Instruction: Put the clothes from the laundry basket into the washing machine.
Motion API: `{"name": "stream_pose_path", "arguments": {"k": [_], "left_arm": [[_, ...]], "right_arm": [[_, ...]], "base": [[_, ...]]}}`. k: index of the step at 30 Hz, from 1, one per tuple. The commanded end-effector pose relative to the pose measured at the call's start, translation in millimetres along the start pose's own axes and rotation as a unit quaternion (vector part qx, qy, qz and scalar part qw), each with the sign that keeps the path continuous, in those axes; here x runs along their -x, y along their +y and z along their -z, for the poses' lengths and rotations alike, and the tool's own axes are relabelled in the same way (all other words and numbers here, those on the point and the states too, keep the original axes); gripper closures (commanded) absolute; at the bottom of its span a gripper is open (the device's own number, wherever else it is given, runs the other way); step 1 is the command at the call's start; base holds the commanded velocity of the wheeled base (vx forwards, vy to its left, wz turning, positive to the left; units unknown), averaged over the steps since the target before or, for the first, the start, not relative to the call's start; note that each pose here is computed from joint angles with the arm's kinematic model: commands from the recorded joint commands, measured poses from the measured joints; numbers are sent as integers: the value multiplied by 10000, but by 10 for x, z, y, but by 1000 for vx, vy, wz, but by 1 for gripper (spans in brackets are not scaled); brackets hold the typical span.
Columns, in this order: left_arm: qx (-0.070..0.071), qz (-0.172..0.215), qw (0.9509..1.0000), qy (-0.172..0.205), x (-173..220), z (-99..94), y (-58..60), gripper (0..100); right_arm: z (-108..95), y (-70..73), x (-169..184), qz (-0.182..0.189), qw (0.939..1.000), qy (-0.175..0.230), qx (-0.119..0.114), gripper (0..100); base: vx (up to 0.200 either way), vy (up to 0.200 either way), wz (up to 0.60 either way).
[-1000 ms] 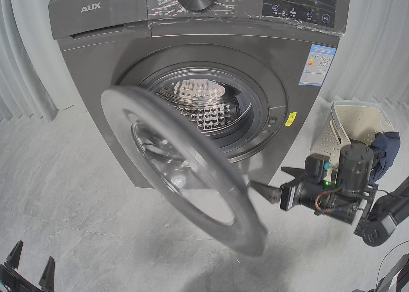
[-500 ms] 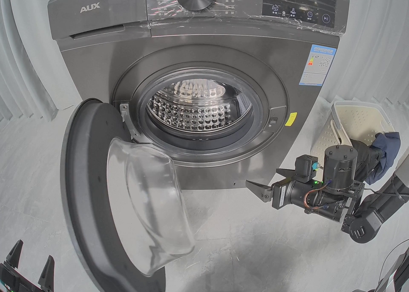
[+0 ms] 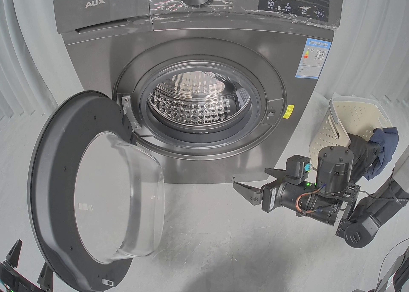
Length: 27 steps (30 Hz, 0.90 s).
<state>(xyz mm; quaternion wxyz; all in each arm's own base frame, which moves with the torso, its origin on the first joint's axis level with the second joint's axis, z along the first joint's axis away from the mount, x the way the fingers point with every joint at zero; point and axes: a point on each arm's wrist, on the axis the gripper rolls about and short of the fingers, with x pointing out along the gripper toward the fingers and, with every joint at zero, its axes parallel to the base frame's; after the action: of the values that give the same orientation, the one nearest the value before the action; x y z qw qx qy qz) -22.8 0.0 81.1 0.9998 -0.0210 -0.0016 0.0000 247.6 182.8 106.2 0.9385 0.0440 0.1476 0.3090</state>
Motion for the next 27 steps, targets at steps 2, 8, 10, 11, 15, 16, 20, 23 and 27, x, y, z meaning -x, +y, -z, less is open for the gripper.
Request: {"name": "stream_pose_path", "arguments": {"k": [2, 8, 10, 11, 15, 16, 20, 23, 27], "left_arm": [[5, 7, 10000, 16, -2, 48, 2, 0], [5, 7, 10000, 16, -2, 48, 2, 0], [5, 7, 10000, 16, -2, 48, 2, 0], [5, 7, 10000, 16, -2, 48, 2, 0], [5, 7, 10000, 16, -2, 48, 2, 0], [5, 7, 10000, 16, -2, 48, 2, 0], [5, 7, 10000, 16, -2, 48, 2, 0], [5, -8, 10000, 8, -2, 46, 2, 0], [5, 7, 10000, 16, -2, 48, 2, 0]], "right_arm": [[-22, 159, -101, -267, 9995, -142, 4, 0], [-51, 406, -327, -636, 9975, -270, -146, 0], [-50, 474, -413, -728, 9968, -304, -153, 0], [-41, 494, -455, -749, 9966, -291, -156, 0], [5, 583, -610, -850, 9959, -260, -141, 0], [11, 595, -622, -857, 9959, -259, -138, 0], [119, 675, -754, -945, 9953, -177, -112, 0], [201, 802, -873, -1078, 9941, -125, -77, 0], [284, 895, -1017, -1149, 9933, -103, -48, 0]], "base": [[-200, 0, 0], [-133, 0, 0], [0, 0, 0], [0, 0, 0], [0, 0, 0], [0, 0, 0], [0, 0, 0], [0, 0, 0], [0, 0, 0]]}}
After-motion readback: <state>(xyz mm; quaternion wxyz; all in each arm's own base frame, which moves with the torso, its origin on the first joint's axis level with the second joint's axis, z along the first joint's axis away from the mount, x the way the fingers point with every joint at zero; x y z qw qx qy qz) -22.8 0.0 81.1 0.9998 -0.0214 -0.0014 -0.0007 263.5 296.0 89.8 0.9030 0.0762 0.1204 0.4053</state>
